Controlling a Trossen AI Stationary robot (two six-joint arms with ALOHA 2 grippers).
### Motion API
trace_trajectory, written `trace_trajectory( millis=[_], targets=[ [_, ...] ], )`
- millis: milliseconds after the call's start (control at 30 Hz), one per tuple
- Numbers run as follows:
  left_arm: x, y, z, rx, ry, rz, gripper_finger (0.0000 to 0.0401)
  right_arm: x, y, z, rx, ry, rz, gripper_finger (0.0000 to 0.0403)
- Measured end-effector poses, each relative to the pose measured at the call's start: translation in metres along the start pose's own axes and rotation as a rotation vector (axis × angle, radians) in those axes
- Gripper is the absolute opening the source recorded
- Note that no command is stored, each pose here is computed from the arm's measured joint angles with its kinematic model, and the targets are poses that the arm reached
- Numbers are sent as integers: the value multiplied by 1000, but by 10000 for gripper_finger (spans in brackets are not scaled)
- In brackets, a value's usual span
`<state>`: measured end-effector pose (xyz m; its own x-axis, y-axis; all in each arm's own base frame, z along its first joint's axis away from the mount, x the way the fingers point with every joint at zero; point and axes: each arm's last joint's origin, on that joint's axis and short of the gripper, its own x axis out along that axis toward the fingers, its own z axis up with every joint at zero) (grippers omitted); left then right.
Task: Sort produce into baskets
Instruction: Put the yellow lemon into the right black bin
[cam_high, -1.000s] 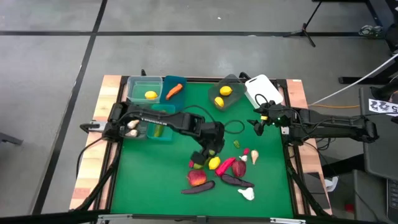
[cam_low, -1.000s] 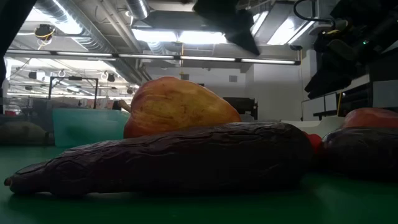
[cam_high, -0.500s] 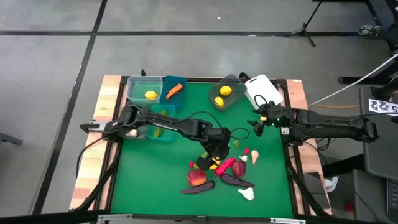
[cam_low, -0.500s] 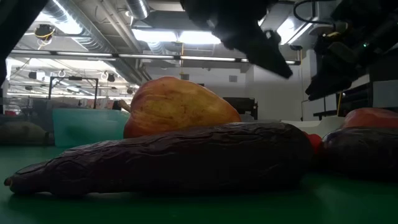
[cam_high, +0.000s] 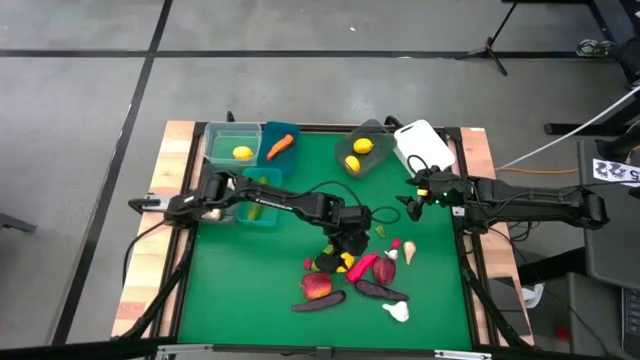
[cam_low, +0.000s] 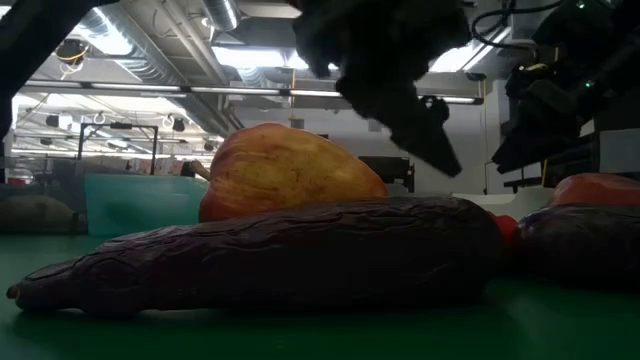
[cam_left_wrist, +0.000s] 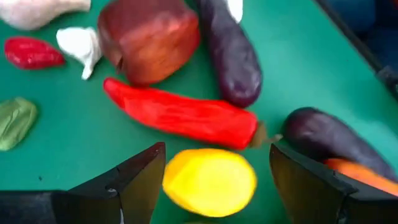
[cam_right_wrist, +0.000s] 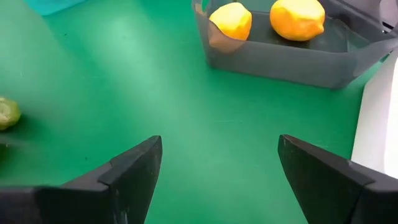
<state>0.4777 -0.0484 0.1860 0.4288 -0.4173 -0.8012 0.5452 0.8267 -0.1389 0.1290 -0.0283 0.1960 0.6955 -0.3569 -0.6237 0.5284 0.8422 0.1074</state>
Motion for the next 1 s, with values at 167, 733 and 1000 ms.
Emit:
trace_trajectory(
  millis=[167,733,1000],
  targets=[
    [17,6,-18,-8,22,8,281,0,1,0,1,11,27,319],
    [43,-6,-41,-10,39,4,281,0,1,-1,0,16,30,319],
    [43,-5,-40,-6,29,19,241,0,1,-1,0,16,29,319]
  ],
)
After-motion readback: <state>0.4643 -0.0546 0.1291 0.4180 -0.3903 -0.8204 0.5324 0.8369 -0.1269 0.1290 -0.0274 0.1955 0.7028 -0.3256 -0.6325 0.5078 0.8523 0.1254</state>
